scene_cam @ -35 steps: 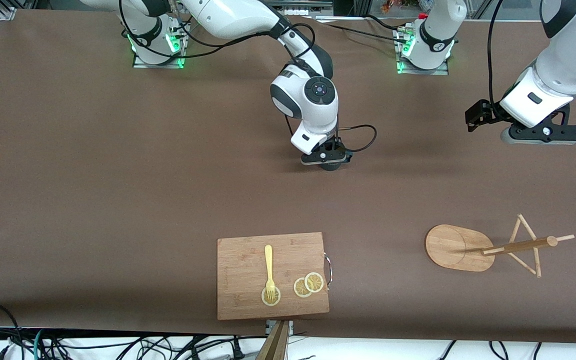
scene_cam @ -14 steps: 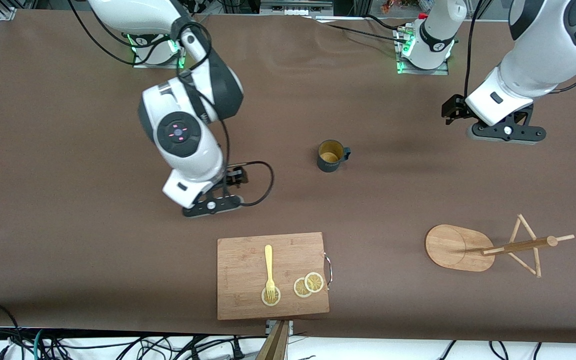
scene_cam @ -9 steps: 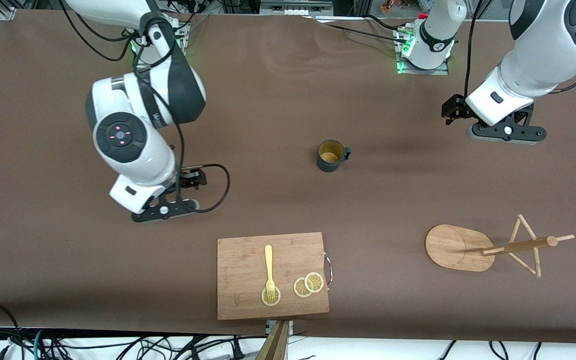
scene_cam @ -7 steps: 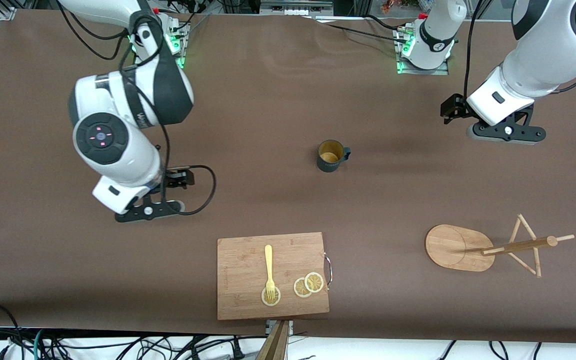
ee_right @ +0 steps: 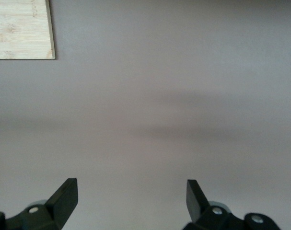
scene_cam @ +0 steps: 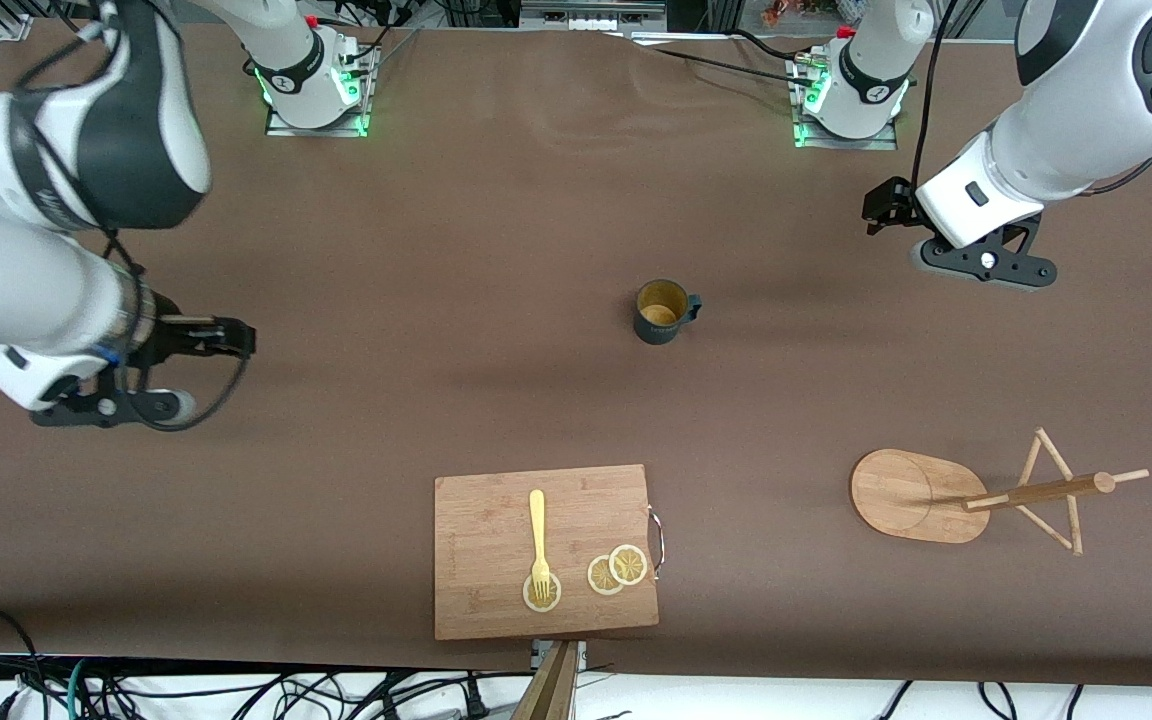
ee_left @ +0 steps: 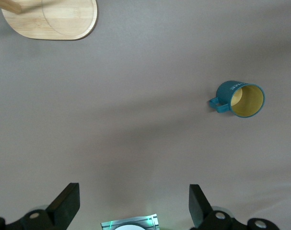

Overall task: Pass cup and hang on rack
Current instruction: 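Release the mug and withdraw the right gripper while the left gripper approaches, then lower the left gripper and grasp the teal mug's handle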

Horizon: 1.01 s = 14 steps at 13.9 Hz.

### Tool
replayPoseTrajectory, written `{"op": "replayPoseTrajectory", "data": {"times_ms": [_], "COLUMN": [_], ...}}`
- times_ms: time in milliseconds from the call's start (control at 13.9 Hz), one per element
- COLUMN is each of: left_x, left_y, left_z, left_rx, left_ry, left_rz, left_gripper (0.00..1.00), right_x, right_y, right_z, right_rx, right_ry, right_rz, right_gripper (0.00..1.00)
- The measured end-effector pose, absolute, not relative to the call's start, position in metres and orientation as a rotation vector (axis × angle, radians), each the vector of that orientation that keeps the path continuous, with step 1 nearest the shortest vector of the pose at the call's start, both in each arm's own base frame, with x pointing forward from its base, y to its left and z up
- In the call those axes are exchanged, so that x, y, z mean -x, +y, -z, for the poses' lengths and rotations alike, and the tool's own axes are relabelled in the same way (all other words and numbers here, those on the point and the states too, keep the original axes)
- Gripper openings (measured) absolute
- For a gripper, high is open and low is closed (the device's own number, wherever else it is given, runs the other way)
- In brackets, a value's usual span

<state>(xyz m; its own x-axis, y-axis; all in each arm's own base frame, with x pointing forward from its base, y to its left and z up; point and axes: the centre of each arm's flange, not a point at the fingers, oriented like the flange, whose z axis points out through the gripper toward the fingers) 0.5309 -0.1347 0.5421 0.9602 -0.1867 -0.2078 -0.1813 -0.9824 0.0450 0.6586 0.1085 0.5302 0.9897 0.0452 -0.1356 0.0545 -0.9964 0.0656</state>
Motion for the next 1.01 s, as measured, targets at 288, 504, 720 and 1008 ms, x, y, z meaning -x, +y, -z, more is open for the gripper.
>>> {"op": "replayPoseTrajectory", "data": {"times_ms": [288,504,720,1008], "left_x": [-0.534,-0.526,-0.52,-0.528], "left_y": [-0.176,-0.213,-0.231,-0.205], "left_z": [-0.511,-0.47,-0.44,-0.412], "left_rx": [-3.065,-3.032,-2.979,-2.824], "left_ry": [-0.406,-0.557,-0.747,-1.058], "left_rz": [0.335,0.351,0.303,0.217], "left_gripper": [1.0,1.0,1.0,1.0], "right_x": [-0.638,-0.617,-0.59,-0.568], "right_y": [0.046,0.007,-0.024,-0.037], "right_z": [-0.575,-0.62,-0.64,-0.633], "right_rx": [-3.083,-3.108,-3.129,-3.125], "right_ry": [-0.037,-0.121,-0.188,-0.187], "right_rz": [0.142,0.041,0.021,0.073], "right_gripper": [1.0,1.0,1.0,1.0]}}
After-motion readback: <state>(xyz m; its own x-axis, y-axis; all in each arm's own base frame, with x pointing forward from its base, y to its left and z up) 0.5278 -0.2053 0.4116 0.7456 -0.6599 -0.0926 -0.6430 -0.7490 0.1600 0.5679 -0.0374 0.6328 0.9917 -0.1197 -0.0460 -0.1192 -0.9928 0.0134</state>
